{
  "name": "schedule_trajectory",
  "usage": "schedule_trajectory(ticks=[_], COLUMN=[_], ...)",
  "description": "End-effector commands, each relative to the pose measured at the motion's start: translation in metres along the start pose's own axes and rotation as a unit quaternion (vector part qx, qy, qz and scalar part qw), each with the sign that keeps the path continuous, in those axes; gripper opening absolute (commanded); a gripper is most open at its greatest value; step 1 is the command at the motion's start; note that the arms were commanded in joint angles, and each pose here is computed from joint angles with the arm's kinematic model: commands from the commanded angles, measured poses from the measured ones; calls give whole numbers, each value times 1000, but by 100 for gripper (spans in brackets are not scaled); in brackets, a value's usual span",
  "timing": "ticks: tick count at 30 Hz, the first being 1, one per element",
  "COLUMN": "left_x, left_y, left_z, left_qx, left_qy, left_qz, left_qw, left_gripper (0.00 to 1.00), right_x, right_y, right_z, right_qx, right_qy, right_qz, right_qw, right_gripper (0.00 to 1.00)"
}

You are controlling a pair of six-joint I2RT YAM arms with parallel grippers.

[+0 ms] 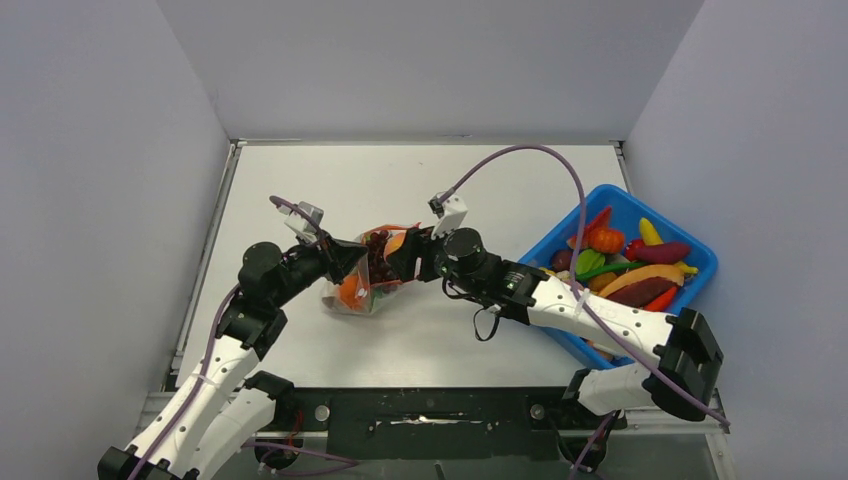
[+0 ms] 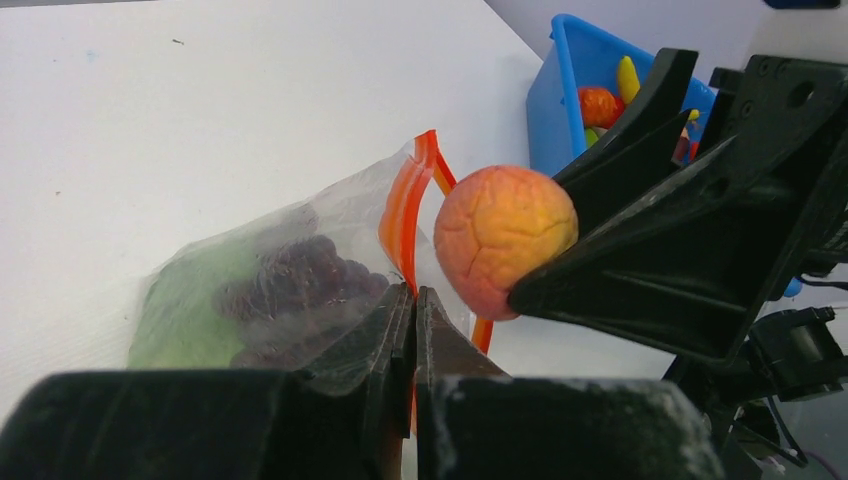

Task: Place the food in the zip-top bag and seal the zipper
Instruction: Place the fake fruit in the zipper food storage bag.

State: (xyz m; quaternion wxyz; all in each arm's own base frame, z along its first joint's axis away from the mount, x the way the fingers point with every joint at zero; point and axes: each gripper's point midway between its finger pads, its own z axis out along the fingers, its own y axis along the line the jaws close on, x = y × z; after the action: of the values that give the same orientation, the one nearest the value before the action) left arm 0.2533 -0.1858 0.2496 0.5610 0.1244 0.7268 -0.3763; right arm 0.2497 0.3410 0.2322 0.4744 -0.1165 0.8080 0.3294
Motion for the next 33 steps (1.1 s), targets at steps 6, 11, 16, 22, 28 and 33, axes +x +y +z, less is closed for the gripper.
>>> schedule_trajectory(ticks=[6, 11, 16, 22, 28, 33], left_x=[-51, -54, -52, -54, -54, -49], left_y=[-30, -33, -34, -32, -29, -24], left_z=[-6, -9, -11, -13, -13, -13], left_qx=[42, 49, 49, 42, 35, 25], left_qy=[-73, -83, -81, -85, -83, -72], left_qz=[3, -3, -2, 5, 16, 48], left_qw=[996, 995, 995, 995, 996, 996], left_gripper=[0, 0, 0, 0, 0, 0], right_x=[-28, -21, -19, -29, -46, -59], right_y=[40, 52, 53, 34, 16, -13], right_z=[30, 49, 51, 33, 6, -15], right_qx=[-50, -68, -67, -28, -4, 36], right_qy=[-53, -36, -26, -22, -23, -19], right_qz=[47, 59, 56, 24, -4, -46], right_qw=[996, 995, 996, 999, 1000, 998], right_gripper=[59, 62, 72, 84, 84, 78])
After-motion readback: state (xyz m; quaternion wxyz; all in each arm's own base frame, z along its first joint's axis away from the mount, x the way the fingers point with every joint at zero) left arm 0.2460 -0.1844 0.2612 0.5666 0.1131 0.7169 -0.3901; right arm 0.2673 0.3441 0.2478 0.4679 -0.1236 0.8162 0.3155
